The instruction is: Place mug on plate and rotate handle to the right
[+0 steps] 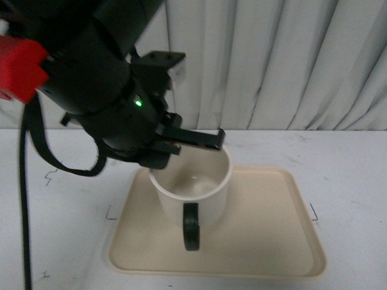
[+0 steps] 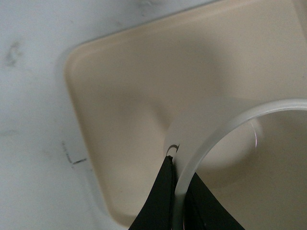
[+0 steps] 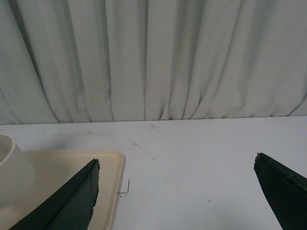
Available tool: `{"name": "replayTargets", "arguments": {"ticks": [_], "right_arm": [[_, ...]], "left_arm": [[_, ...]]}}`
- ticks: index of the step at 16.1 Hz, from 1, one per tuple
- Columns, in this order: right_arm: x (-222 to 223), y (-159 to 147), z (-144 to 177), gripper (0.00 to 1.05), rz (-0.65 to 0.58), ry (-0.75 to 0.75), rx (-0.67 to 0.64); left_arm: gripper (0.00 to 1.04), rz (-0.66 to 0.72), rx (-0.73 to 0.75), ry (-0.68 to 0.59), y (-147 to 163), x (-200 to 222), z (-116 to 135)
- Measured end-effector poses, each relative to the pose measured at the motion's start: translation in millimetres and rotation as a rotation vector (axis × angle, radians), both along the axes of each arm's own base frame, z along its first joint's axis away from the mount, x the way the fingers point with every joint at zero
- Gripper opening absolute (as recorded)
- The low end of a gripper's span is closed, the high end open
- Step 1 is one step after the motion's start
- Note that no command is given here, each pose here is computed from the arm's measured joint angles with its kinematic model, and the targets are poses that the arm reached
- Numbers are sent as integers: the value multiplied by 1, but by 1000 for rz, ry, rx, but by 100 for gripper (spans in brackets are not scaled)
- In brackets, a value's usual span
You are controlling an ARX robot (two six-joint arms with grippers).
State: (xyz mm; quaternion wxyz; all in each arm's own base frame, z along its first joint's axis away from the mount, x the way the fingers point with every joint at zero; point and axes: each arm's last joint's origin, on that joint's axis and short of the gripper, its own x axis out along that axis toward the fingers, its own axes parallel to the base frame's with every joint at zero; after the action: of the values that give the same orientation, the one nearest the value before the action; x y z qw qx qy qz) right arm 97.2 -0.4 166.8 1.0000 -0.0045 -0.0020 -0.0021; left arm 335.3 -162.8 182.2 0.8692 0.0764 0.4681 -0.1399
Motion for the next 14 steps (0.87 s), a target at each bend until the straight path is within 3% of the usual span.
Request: {"name": "replayTargets", "arguments": {"ticks": [3, 9, 12, 14], "right_arm": [[0, 0, 0, 98, 0, 0, 0], [0, 0, 0, 98, 0, 0, 0], [0, 0, 0, 98, 0, 0, 0], [0, 0, 0, 98, 0, 0, 0]], "left_arm": [[3, -49, 43, 74, -23, 12, -32], [3, -60, 66, 102, -30, 23, -45], [34, -69, 59, 97, -29, 21, -42], [56, -62, 21, 51, -19, 14, -24]]}}
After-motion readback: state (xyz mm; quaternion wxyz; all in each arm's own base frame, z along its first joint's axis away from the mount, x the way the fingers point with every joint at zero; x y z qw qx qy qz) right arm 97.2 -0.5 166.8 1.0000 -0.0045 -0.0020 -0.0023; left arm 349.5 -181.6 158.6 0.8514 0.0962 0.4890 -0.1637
